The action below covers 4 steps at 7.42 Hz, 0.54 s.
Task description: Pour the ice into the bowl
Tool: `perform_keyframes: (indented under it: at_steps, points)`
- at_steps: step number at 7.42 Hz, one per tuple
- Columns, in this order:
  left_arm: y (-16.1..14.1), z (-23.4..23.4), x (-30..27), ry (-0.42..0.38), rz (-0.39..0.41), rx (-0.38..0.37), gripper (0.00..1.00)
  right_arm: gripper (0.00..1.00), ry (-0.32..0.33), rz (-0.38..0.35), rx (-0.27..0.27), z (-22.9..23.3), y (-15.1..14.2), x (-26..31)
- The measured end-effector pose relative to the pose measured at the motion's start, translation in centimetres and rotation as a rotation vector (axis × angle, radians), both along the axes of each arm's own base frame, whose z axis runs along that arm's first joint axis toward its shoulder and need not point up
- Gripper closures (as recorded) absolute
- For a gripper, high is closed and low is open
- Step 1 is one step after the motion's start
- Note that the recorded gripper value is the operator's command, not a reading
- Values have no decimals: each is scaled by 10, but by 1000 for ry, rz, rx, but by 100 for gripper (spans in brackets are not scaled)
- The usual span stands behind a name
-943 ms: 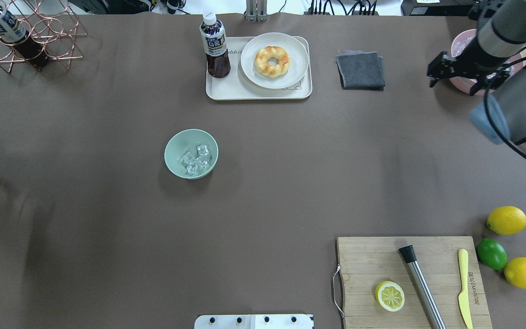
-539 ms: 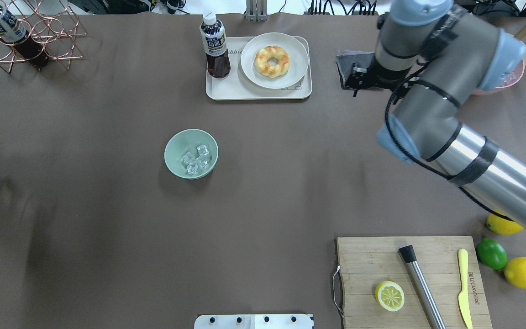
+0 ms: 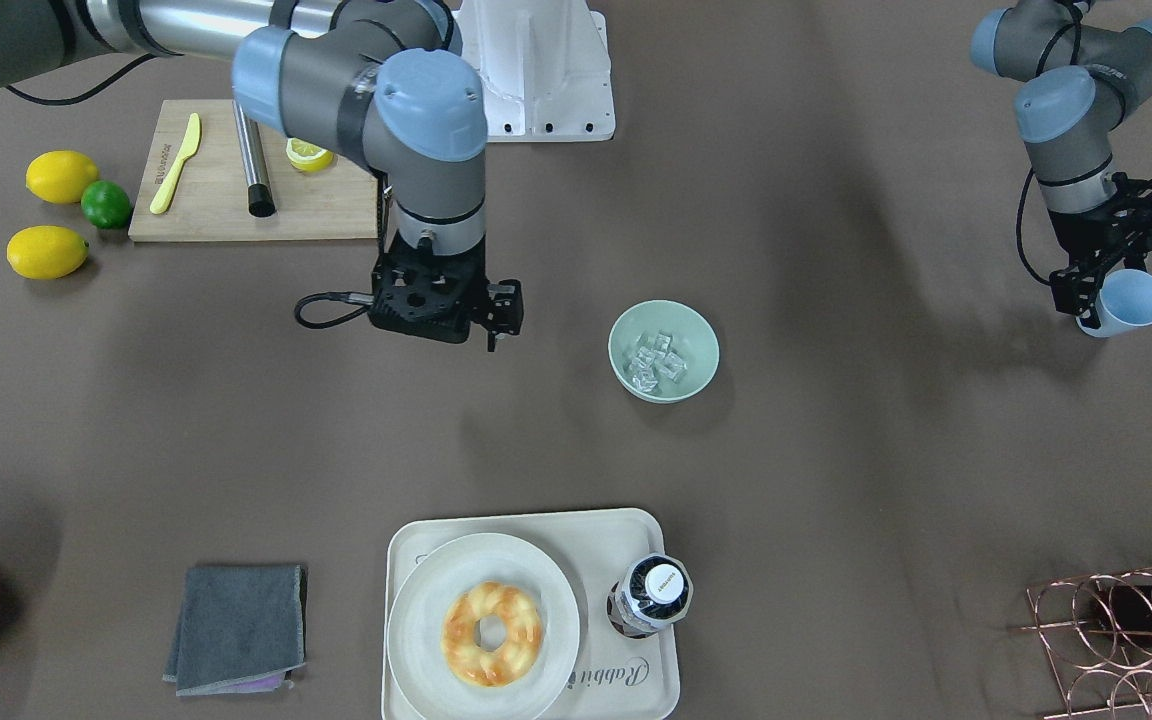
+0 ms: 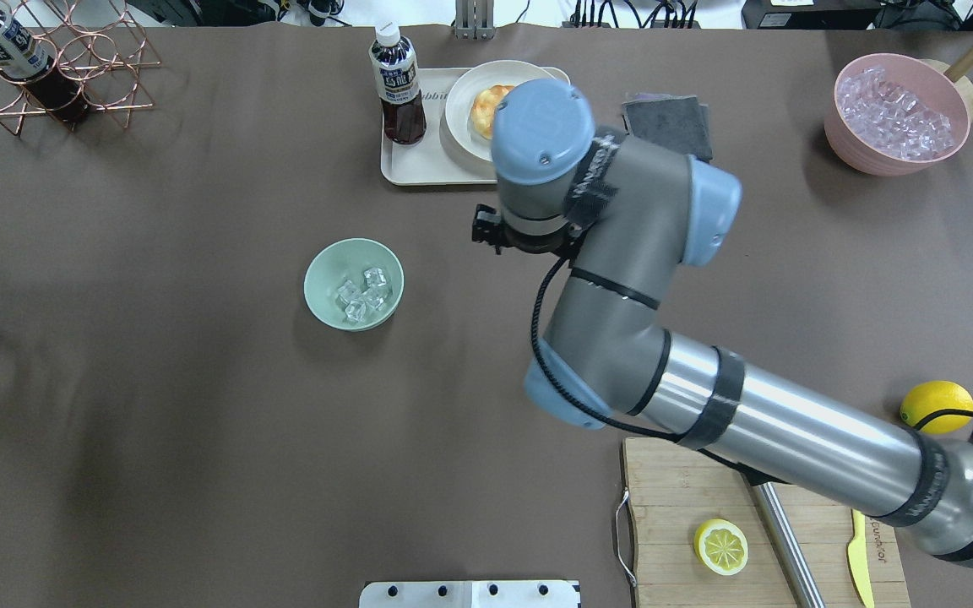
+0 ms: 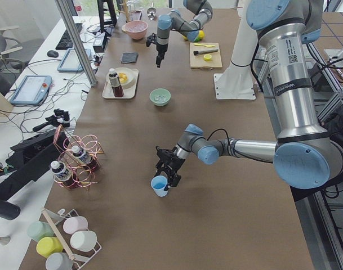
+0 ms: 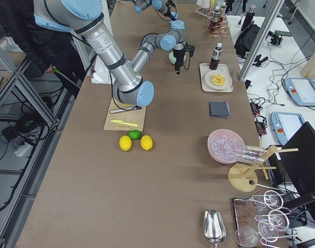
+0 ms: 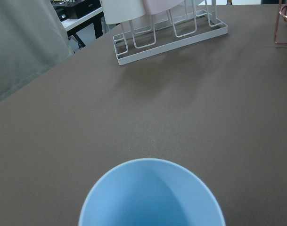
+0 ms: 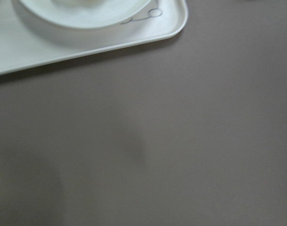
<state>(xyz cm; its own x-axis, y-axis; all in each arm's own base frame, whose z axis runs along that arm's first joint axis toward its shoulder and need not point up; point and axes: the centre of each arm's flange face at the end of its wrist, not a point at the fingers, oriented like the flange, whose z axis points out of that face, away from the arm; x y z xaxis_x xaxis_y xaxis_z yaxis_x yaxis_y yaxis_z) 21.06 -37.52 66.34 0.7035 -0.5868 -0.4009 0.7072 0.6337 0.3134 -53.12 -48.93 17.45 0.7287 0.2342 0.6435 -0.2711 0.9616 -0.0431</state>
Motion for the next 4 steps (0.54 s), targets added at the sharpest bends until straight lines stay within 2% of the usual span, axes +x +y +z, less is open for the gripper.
perform_keyframes:
  at_steps: [2,4]
  points:
    - [4,-7,-20,-9,40,-13,3,1,-9,-38,20,-45,21,-73]
    - [0,-13,-40,2,61,-36,3,1,-36,-82,59,-75,25,-109]
